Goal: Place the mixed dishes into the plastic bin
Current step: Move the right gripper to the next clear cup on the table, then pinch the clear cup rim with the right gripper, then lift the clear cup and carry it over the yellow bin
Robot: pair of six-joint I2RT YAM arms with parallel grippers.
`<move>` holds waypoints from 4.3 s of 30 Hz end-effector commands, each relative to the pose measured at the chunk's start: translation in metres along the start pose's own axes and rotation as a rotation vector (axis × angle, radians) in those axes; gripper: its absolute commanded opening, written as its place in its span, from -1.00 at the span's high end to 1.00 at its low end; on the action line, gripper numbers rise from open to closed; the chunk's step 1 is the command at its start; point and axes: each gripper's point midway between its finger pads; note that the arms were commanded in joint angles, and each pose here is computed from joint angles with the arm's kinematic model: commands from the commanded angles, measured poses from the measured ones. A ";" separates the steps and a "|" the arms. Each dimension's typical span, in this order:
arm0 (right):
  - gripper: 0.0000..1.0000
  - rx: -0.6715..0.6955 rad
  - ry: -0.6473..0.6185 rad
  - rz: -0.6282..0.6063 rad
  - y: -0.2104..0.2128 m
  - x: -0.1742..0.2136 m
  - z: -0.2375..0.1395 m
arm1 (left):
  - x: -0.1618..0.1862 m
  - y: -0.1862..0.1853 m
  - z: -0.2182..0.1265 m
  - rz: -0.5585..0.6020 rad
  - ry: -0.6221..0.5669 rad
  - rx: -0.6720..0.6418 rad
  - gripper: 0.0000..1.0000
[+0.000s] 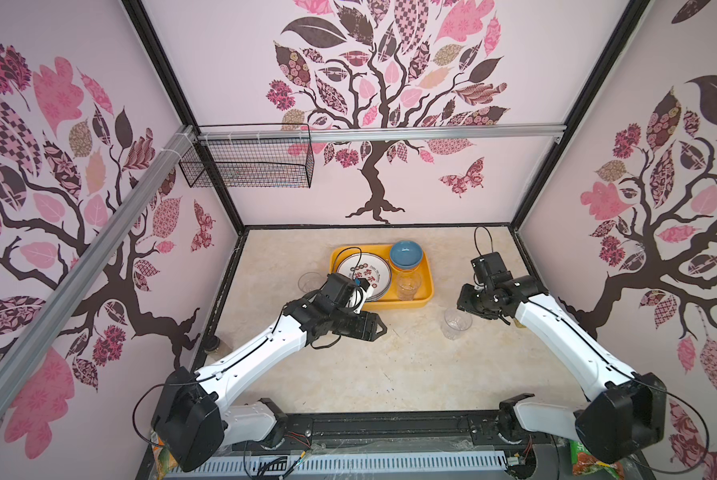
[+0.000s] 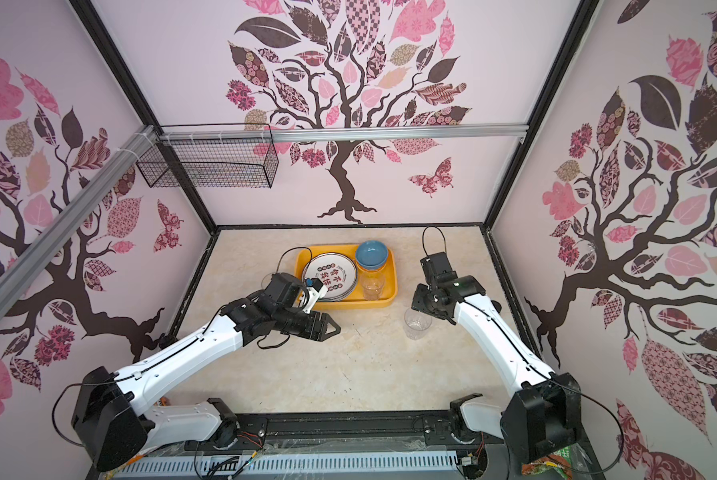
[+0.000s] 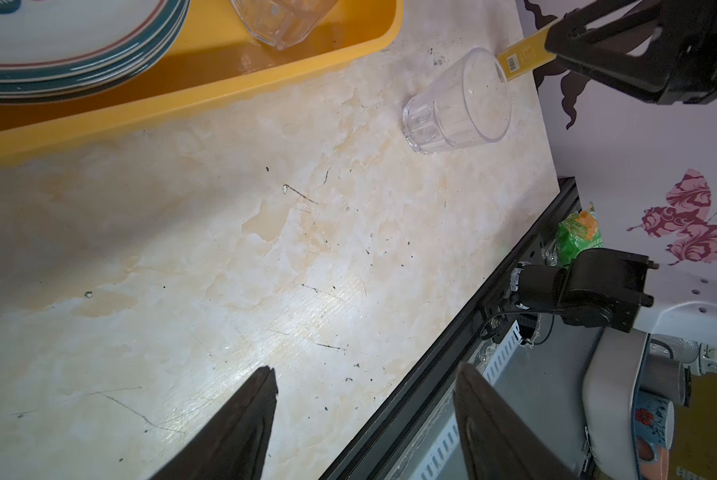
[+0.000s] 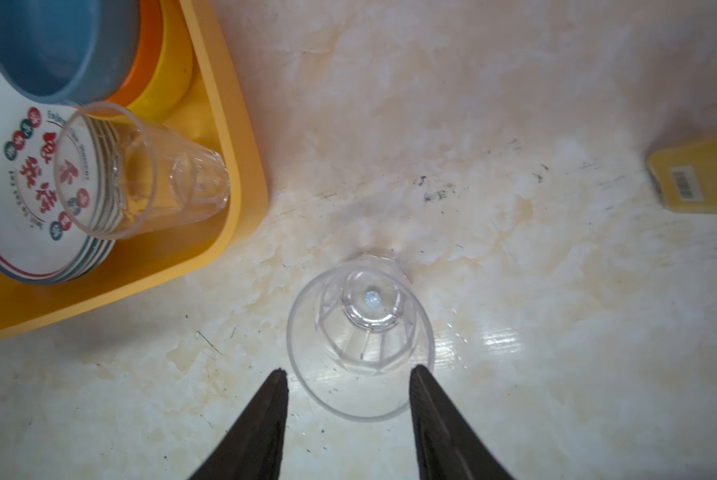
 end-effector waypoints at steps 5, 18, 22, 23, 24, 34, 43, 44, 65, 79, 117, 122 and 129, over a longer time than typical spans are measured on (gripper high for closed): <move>-0.03 0.076 0.012 0.026 -0.026 0.019 -0.005 | -0.012 -0.021 0.000 0.062 -0.025 0.050 -0.41; 0.07 0.083 0.078 0.054 -0.029 0.036 0.039 | -0.007 -0.018 0.005 0.052 -0.017 0.049 -0.41; 0.13 0.073 0.095 0.067 -0.028 0.040 0.050 | -0.005 -0.016 0.008 0.043 -0.012 0.050 -0.41; 0.16 0.072 0.100 0.069 -0.027 0.041 0.052 | -0.005 -0.015 0.008 0.041 -0.012 0.049 -0.40; 0.17 0.069 0.102 0.069 -0.026 0.041 0.054 | -0.005 -0.014 0.009 0.039 -0.013 0.047 -0.41; 0.45 0.056 0.129 0.073 -0.023 0.047 0.070 | -0.003 -0.009 0.012 0.022 -0.016 0.032 -0.40; 0.69 0.046 0.153 0.053 -0.021 0.049 0.072 | -0.003 -0.007 0.012 0.020 -0.019 0.022 -0.40; 0.71 0.047 0.157 0.047 -0.021 0.049 0.072 | -0.002 -0.006 0.012 0.021 -0.018 0.022 -0.40; 0.86 0.031 0.198 -0.163 0.011 0.037 0.045 | -0.010 0.018 0.004 -0.054 -0.103 -0.088 -0.39; 0.89 -0.030 0.174 -0.260 0.052 0.013 0.021 | -0.025 0.049 -0.029 -0.179 -0.234 -0.124 -0.41; 0.87 -0.055 0.093 -0.340 0.131 -0.098 0.019 | -0.053 0.051 -0.061 -0.177 -0.338 -0.168 -0.47; 0.87 -0.054 0.106 -0.338 0.136 -0.101 0.031 | -0.058 0.043 -0.064 -0.147 -0.350 -0.140 -0.48; 0.87 -0.055 0.136 -0.342 0.140 -0.097 0.046 | -0.060 0.042 -0.062 -0.141 -0.345 -0.133 -0.48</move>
Point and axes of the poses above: each gripper's point midway between its finger pads, its own z axis out along the fingers, its own y axis along the line the jaws close on, x = y × z, and after that the axes turned 5 degrees about -z, right-handed
